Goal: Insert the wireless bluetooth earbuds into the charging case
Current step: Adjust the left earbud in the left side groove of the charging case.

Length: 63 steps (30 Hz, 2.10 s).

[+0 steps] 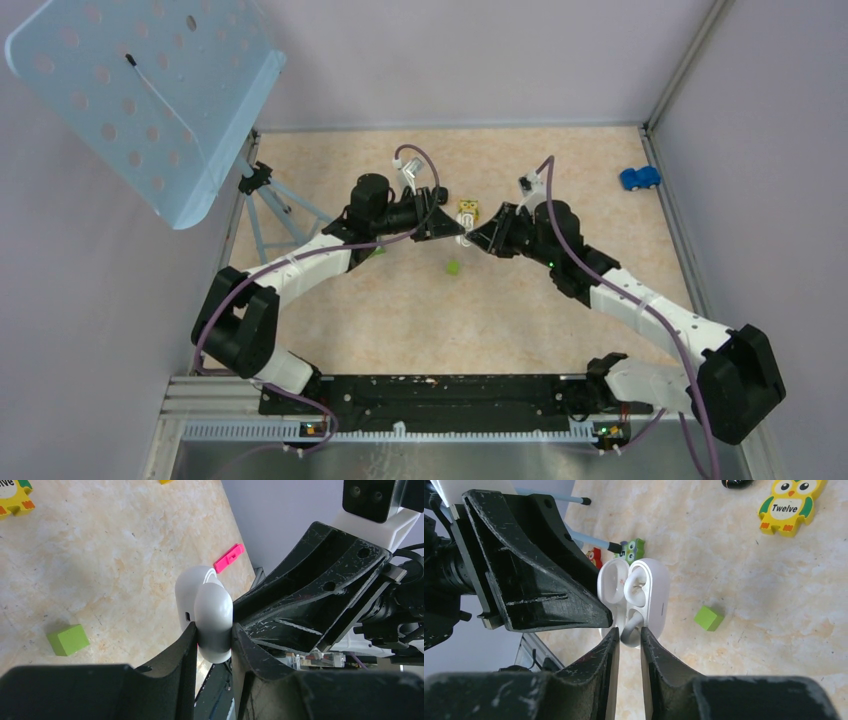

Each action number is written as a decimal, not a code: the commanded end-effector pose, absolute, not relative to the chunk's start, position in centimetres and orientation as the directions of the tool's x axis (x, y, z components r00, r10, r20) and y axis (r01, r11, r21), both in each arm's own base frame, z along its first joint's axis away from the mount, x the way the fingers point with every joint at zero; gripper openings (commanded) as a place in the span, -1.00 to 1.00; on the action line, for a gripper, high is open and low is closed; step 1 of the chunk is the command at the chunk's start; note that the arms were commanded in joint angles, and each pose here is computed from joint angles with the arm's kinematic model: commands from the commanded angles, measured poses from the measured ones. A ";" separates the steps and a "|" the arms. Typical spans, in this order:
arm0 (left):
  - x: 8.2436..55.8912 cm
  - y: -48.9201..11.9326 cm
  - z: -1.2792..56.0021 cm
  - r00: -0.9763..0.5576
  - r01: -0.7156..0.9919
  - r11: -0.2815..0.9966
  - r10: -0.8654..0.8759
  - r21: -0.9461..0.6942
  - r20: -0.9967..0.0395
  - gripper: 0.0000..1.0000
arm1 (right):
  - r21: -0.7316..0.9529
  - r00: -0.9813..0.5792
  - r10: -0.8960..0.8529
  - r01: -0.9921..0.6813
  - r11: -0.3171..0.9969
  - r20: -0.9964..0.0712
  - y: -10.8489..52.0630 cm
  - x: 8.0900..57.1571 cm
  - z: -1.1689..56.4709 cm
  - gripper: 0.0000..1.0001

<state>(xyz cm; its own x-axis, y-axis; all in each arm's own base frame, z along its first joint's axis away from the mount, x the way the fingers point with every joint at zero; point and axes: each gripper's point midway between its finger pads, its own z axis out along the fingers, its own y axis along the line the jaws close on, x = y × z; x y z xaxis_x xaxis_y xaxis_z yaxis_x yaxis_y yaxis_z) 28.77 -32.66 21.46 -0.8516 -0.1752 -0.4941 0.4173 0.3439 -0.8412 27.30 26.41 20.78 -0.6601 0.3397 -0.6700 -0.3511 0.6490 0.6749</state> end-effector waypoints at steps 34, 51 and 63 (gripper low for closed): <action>29.1 -33.0 22.9 -0.822 0.470 0.321 -0.181 -0.822 -0.540 -1.00 | 0.616 -0.571 0.337 -0.413 0.671 -0.749 26.9 27.5 24.8 -1.00; 29.1 -33.0 22.9 -0.823 0.466 0.322 -0.184 -0.824 -0.537 -1.00 | 0.613 -0.583 0.323 -0.412 0.674 -0.746 26.9 27.3 24.4 -0.75; 29.1 -33.0 23.1 -0.823 0.465 0.320 -0.186 -0.825 -0.536 -1.00 | 0.600 -0.592 0.293 -0.427 0.676 -0.751 27.8 27.2 24.2 -0.59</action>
<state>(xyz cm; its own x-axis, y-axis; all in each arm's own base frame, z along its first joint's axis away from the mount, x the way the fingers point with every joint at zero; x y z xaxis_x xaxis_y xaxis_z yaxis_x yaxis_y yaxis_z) 28.73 -32.62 21.28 -0.8524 -0.1711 -0.4941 0.4166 0.3488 -0.8395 26.94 26.69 21.67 -0.6268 0.2954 -0.7210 -0.3721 0.6995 0.6101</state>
